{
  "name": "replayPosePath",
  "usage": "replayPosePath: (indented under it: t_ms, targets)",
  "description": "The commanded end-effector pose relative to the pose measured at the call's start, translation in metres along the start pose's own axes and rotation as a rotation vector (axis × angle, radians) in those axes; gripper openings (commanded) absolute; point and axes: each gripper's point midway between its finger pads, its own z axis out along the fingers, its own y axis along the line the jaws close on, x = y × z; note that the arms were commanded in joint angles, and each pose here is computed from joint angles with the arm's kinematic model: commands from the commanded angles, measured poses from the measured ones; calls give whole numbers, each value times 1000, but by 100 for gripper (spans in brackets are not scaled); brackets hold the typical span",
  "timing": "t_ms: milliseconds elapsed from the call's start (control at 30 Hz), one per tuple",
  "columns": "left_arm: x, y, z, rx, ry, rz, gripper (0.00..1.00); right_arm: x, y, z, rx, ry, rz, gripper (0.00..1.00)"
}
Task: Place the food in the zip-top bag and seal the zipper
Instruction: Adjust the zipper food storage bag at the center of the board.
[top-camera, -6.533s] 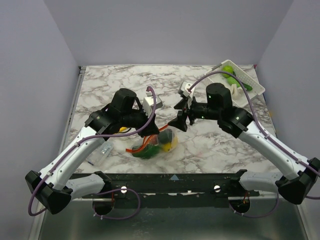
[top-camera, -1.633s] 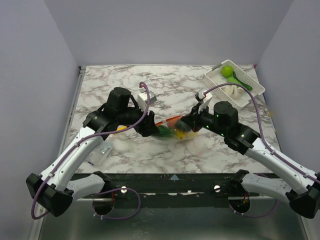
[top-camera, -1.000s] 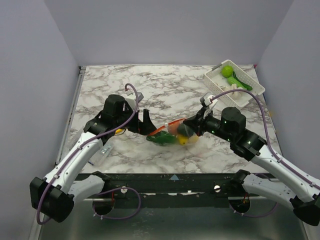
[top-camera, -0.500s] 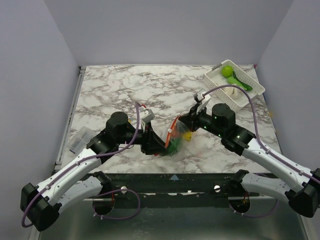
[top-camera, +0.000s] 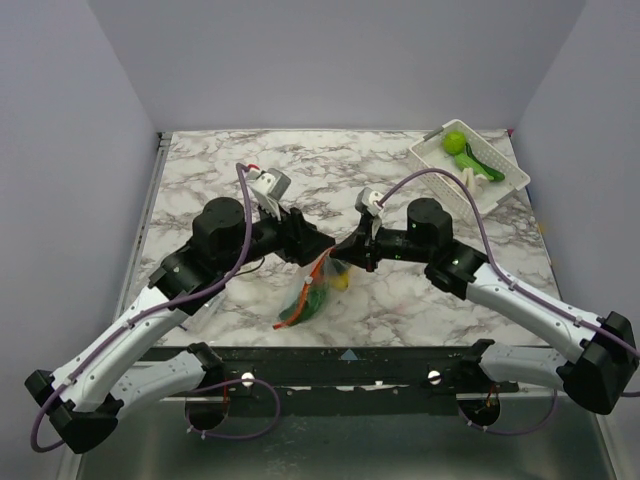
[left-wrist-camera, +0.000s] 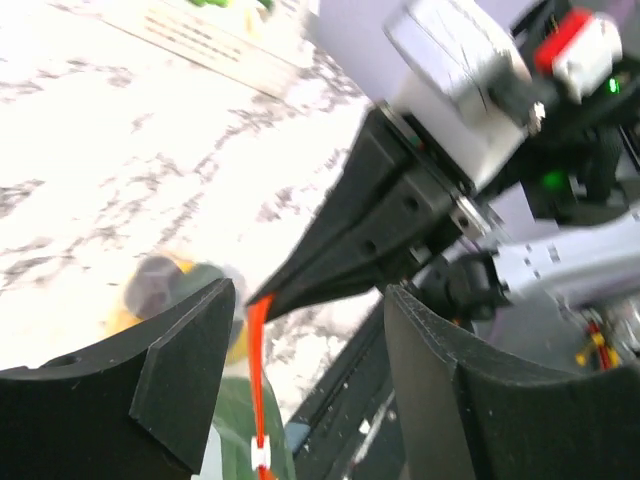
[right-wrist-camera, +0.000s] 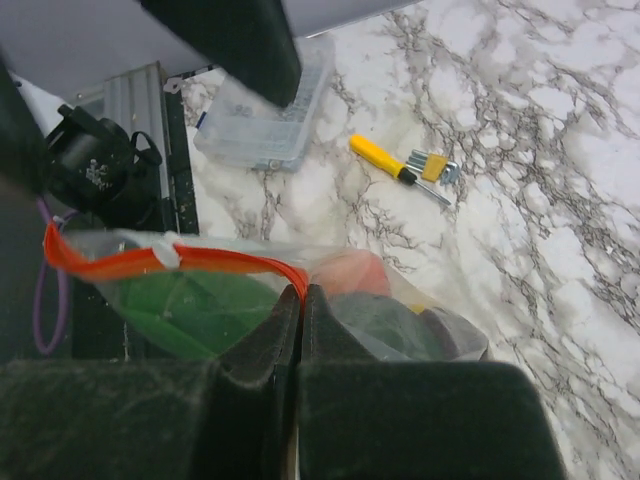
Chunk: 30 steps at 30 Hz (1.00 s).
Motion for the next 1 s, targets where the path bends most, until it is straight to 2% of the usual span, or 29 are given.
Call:
replayPosePath:
  t_ms: [0, 100, 267, 400, 533, 567, 633, 667, 733, 767, 867, 967]
  targets:
    - [-2, 48, -12, -298, 1, -20, 65, -32, 12, 4, -92, -85, -123, 0]
    - [11, 51, -5, -274, 62, 23, 67, -33, 10, 6, -91, -84, -121, 0]
    - [38, 42, 1, -152, 174, 97, 65, -37, 6, 6, -64, -88, -123, 0]
    - [45, 43, 3, -135, 213, 130, 52, -39, 6, 6, -61, -89, -119, 0]
    - [49, 34, 6, -74, 248, 144, 46, -39, 2, 9, -50, -81, -105, 0]
    - [49, 34, 7, -77, 250, 144, 42, -39, 2, 10, -49, -80, -99, 0]
    - [47, 42, 8, -123, 254, 145, 27, -39, 2, 12, -55, -63, -85, 1]
    - [45, 48, 9, -167, 255, 134, 14, -41, -2, 14, -33, -54, -62, 12]
    - [41, 60, 12, -254, 258, 88, 0, -37, -21, 17, 85, 4, 76, 45]
    - [37, 67, 11, -323, 246, 40, 0, -27, -32, 16, 167, 58, 160, 52]
    - [24, 95, 6, -569, 175, -99, 0, -9, -62, -2, 444, 121, 376, 61]
    - [10, 111, 3, -715, 68, -227, 0, -2, -76, -23, 612, 133, 474, 66]
